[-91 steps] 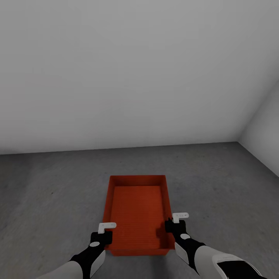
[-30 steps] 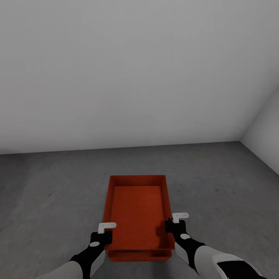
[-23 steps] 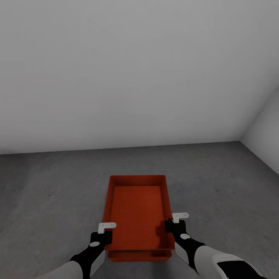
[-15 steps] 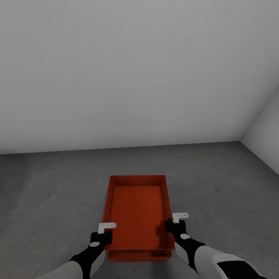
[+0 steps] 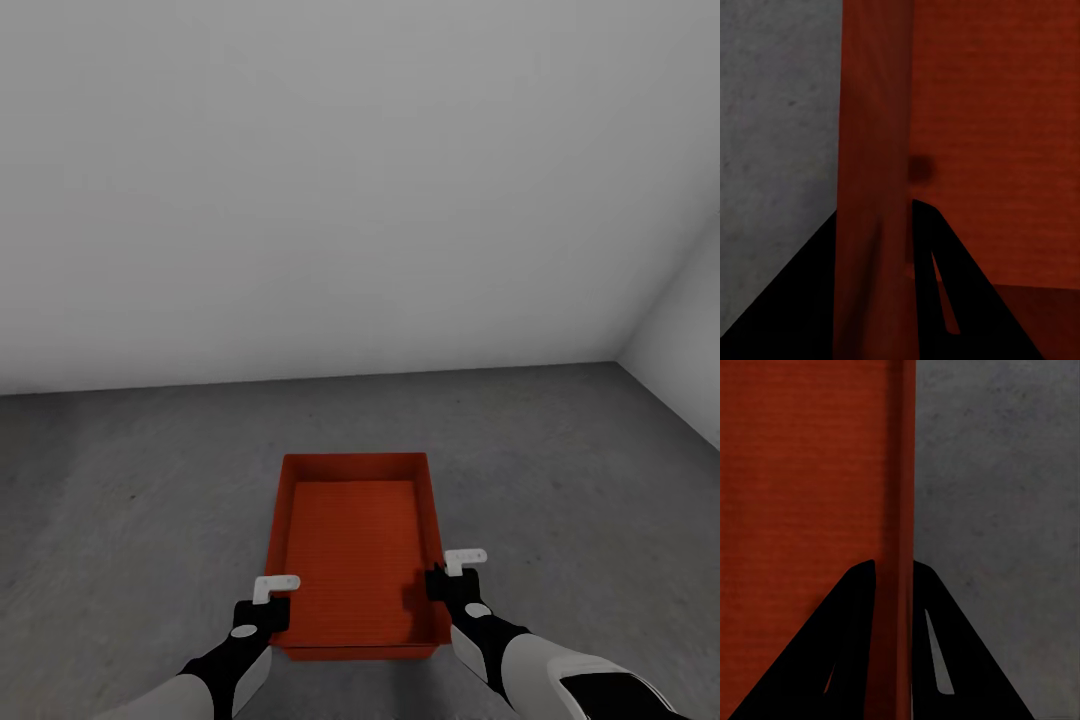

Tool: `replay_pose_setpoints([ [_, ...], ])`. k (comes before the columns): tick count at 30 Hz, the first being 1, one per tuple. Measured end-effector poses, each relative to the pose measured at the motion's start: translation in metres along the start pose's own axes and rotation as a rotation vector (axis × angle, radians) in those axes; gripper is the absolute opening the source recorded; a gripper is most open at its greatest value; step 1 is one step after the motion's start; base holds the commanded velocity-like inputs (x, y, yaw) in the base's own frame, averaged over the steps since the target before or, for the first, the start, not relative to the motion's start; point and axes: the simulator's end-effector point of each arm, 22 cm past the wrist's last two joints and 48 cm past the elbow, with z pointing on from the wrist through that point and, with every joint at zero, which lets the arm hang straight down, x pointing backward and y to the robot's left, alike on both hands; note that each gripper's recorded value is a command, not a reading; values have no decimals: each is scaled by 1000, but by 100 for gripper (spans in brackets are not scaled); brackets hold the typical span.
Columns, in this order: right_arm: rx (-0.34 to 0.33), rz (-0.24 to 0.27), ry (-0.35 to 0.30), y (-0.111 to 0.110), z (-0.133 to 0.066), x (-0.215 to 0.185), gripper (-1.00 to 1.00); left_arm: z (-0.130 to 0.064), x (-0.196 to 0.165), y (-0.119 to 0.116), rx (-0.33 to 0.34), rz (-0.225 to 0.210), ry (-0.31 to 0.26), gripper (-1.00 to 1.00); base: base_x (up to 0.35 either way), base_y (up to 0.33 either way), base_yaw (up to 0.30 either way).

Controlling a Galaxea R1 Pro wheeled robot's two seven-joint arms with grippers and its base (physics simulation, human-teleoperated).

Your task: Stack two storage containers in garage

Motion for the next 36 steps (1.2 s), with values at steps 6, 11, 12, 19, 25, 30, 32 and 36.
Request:
replay_pose_setpoints([
  [6,0,0,0,0,0,0,-100,0,0,0,0,0,0,-100,-2,0,0],
  [11,0,0,0,0,0,0,-100,0,0,0,0,0,0,-100,0,0,0],
  [12,0,0,0,0,0,0,-100,0,0,0,0,0,0,-100,0,0,0],
  [19,0,0,-1,0,0,0,-100,0,0,0,0,0,-1,-100,0,0,0],
  [25,0,1,-2,0,6,7,-100,7,5,0,-6,-2,-4,-100,0,0,0],
  [30,0,1,-13,0,4,8,-100,6,6,0,-6,-4,-16,-100,0,0,0],
  [32,1,1,-14,0,4,8,-100,5,6,0,-6,-4,-16,-100,0,0,0],
  [36,1,1,-14,0,3,8,-100,5,6,0,-6,-4,-16,-100,0,0,0],
])
